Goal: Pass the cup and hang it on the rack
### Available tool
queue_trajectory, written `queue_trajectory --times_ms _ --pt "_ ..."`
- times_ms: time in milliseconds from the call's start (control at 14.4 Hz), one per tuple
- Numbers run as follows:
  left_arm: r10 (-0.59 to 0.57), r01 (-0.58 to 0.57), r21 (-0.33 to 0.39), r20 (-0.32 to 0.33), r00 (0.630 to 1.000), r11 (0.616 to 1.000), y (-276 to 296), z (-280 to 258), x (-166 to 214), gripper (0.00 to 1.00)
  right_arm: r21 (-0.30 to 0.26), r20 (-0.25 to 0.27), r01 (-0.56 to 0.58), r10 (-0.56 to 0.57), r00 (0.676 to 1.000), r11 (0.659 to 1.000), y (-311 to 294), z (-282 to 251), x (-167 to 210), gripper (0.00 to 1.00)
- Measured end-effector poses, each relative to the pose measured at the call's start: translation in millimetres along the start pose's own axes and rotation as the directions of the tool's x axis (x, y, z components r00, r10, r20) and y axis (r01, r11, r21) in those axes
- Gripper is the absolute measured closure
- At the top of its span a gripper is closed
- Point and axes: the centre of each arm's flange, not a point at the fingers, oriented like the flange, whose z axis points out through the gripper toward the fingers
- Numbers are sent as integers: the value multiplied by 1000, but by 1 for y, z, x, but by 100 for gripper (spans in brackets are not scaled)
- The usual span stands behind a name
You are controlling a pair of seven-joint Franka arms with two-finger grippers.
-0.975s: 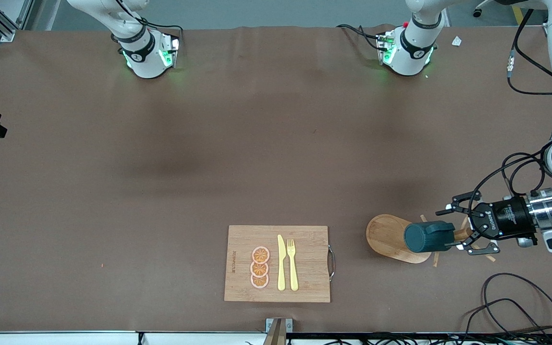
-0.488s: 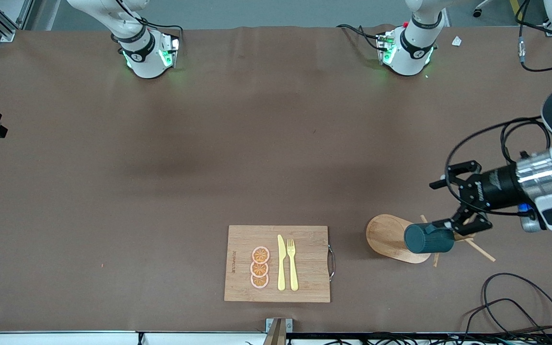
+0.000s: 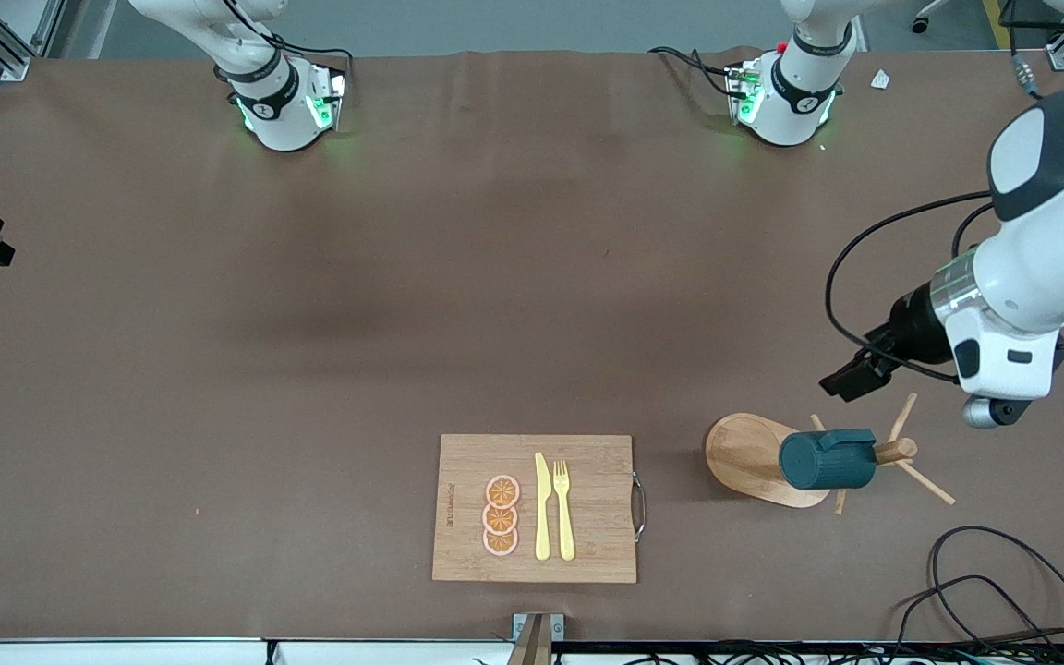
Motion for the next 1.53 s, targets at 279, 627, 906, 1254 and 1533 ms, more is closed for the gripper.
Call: queue_trajectory --times_ms 279,627,906,1254,1533 --pt "226 -225 79 -3 974 971 -22 -28 -9 0 -1 -23 -2 2 1000 1000 0 -1 3 0" --pt "465 -454 148 -48 884 878 -76 -96 -17 0 -4 -66 -3 3 998 1000 0 13 12 0" --pt "539 -533 123 -12 842 837 -95 -100 -35 0 -3 -49 -3 3 999 1000 0 18 10 0" --pt "537 -536 122 26 843 835 -106 -107 -61 0 -3 -46 -5 5 999 1000 1 17 8 0" --pt "511 -514 134 63 857 847 -128 -107 -69 0 -2 -46 -4 4 999 1000 1 17 8 0"
